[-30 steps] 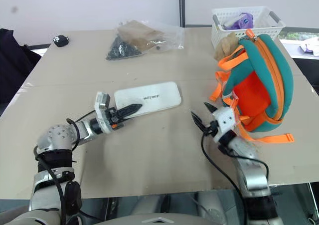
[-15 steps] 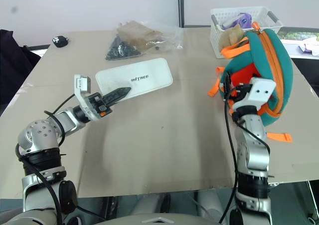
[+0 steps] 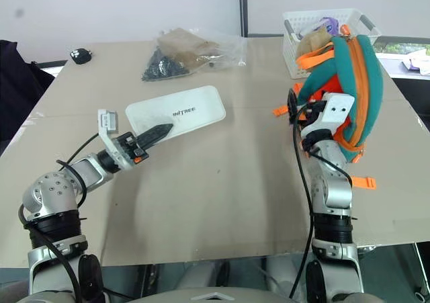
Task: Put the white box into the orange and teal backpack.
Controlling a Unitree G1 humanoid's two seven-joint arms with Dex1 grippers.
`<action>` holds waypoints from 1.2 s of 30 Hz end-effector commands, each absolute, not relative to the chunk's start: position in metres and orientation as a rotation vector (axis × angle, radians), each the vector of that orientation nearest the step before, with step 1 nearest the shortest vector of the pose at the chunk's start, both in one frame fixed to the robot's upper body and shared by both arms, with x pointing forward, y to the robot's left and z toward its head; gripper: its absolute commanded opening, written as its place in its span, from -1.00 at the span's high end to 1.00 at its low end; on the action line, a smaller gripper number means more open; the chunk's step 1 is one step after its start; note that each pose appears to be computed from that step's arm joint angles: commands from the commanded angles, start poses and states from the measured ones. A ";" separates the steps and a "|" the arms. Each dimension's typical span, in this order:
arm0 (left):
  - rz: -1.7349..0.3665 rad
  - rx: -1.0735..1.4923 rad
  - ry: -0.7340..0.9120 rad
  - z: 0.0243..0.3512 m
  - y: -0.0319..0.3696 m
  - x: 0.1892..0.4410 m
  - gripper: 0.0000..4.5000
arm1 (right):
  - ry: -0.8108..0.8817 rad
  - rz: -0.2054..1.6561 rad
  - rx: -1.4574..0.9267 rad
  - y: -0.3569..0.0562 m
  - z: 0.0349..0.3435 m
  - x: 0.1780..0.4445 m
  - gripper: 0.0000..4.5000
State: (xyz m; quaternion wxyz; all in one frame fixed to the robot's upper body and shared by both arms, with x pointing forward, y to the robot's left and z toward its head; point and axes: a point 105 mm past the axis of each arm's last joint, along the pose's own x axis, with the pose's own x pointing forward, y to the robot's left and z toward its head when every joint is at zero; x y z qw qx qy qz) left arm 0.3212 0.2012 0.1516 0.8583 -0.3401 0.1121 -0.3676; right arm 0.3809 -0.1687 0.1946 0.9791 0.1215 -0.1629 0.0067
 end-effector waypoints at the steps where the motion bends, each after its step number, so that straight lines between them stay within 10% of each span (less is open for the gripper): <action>1: -0.806 -0.691 0.137 0.175 0.202 0.319 0.48 | -0.381 -0.032 0.299 -0.164 0.223 0.390 -0.99; 6: -0.809 -0.695 0.137 0.174 0.199 0.321 0.48 | -0.385 -0.071 0.337 -0.156 0.231 0.401 -0.65; 15: -0.777 -0.704 0.121 0.172 0.204 0.321 0.48 | -0.430 0.089 0.253 -0.141 0.243 0.402 0.99; 22: -0.766 -0.664 0.119 0.171 0.213 0.320 0.48 | -0.312 1.118 0.285 -0.043 0.253 0.315 0.99; 27: -0.843 -0.599 0.001 0.198 0.225 0.312 0.48 | -0.051 1.626 0.329 -0.060 0.243 0.239 0.99; 36: -1.062 -0.390 -0.195 0.240 0.218 0.284 0.48 | -0.007 1.410 0.265 -0.083 0.225 0.267 0.99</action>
